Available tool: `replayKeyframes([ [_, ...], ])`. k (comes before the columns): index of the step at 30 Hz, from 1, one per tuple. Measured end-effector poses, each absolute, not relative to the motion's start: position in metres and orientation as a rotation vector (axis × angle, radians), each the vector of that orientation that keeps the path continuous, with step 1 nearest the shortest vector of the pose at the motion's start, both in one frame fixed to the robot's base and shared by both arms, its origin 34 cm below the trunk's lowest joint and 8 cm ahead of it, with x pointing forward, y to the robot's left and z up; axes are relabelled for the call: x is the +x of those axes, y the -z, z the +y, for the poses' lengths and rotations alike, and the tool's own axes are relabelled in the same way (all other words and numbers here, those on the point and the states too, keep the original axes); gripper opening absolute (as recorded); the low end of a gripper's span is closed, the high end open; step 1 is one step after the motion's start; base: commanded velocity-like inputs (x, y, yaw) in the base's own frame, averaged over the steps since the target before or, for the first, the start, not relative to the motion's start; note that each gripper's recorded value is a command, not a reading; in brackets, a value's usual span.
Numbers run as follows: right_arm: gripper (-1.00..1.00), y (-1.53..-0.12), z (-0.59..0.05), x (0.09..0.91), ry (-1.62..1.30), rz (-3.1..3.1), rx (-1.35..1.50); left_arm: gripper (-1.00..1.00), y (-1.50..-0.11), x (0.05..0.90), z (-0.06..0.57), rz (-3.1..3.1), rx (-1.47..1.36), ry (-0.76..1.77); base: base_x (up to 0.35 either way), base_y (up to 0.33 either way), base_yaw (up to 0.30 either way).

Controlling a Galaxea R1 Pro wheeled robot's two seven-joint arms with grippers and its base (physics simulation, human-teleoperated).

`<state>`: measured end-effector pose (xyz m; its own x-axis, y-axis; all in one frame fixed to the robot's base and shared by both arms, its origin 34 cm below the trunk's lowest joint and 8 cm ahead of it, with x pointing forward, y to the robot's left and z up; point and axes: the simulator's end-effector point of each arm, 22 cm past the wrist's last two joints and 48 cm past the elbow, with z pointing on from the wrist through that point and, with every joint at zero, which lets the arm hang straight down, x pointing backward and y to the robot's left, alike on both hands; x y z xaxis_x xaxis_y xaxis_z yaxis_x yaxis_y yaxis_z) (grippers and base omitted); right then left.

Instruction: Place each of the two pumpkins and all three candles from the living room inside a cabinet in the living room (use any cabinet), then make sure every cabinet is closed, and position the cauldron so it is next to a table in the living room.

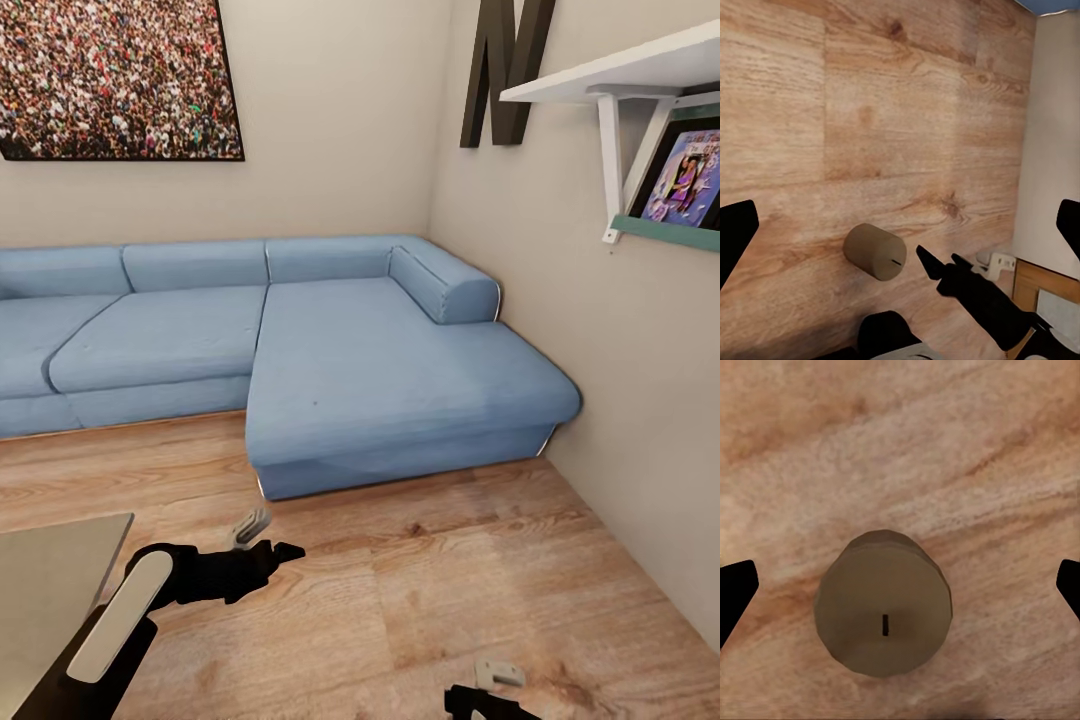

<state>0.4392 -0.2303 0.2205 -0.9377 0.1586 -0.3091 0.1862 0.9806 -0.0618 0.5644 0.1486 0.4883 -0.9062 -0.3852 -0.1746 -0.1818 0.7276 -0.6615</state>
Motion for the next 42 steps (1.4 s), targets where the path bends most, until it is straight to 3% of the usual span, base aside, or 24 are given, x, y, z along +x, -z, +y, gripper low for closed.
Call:
replayKeyframes([
  [42, 1.0, -0.155, -0.224, 0.418, 0.097, 2.836, 0.219, 1.0, -0.419, 0.547, 0.148, 2.661, -0.461, 0.964, 0.0, 0.0, 0.0],
])
